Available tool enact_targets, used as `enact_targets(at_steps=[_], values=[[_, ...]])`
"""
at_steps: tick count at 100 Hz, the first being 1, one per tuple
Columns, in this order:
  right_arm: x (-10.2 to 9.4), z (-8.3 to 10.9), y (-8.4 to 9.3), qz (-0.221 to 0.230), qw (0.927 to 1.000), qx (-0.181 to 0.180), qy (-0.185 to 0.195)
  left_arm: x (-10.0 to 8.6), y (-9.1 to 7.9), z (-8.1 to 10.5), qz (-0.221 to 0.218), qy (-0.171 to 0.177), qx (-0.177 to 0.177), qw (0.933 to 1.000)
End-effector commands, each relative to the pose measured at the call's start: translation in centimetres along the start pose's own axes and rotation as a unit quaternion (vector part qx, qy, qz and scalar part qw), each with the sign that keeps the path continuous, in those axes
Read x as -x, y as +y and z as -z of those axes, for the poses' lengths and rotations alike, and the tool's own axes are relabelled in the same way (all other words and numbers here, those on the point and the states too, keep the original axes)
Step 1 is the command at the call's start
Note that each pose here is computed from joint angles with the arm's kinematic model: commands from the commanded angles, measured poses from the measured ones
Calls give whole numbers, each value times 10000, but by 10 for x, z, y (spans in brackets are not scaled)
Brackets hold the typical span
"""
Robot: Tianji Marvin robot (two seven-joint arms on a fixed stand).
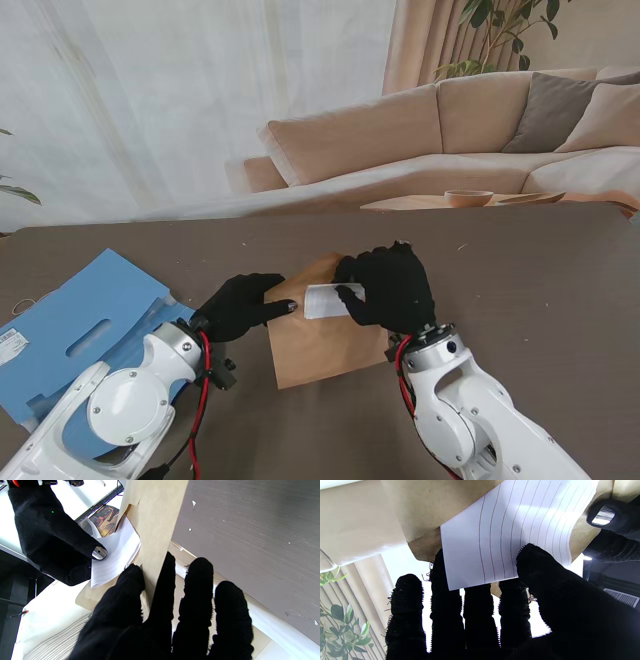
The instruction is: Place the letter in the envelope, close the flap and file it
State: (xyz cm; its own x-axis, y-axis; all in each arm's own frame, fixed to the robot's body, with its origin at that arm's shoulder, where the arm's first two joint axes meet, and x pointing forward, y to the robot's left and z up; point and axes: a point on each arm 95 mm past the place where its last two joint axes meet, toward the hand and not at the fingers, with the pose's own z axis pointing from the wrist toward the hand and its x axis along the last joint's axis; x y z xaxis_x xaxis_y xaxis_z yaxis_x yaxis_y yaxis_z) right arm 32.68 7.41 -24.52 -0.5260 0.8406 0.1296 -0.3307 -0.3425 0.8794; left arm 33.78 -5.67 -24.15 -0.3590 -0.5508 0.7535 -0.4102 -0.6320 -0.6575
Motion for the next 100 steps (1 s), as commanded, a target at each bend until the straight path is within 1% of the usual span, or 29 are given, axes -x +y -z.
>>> enact_targets(at_steps=[1,24,30,48,65,82,100], values=[[-3,-2,-1,8,10000,-11,46,-6,2,0,11,88,40,10000],[-7,-3,-1,325,9993,92,150,-7,2,0,-7,102,-4,9999],[-8,-4,-1,327,9993,77,184,-7,2,0,-6,104,-10,9999],[-10,-4,-1,343,9989,-62,307,-8,1,0,-2,101,-41,9999],[-11,-3,-1,338,9979,-317,458,-8,1,0,-1,102,-73,9999],[-11,-3,-1,368,9967,-484,544,-9,2,-1,11,116,-84,9999],[-11,-2,0,412,9964,-494,557,-9,2,-1,13,111,-71,9999]])
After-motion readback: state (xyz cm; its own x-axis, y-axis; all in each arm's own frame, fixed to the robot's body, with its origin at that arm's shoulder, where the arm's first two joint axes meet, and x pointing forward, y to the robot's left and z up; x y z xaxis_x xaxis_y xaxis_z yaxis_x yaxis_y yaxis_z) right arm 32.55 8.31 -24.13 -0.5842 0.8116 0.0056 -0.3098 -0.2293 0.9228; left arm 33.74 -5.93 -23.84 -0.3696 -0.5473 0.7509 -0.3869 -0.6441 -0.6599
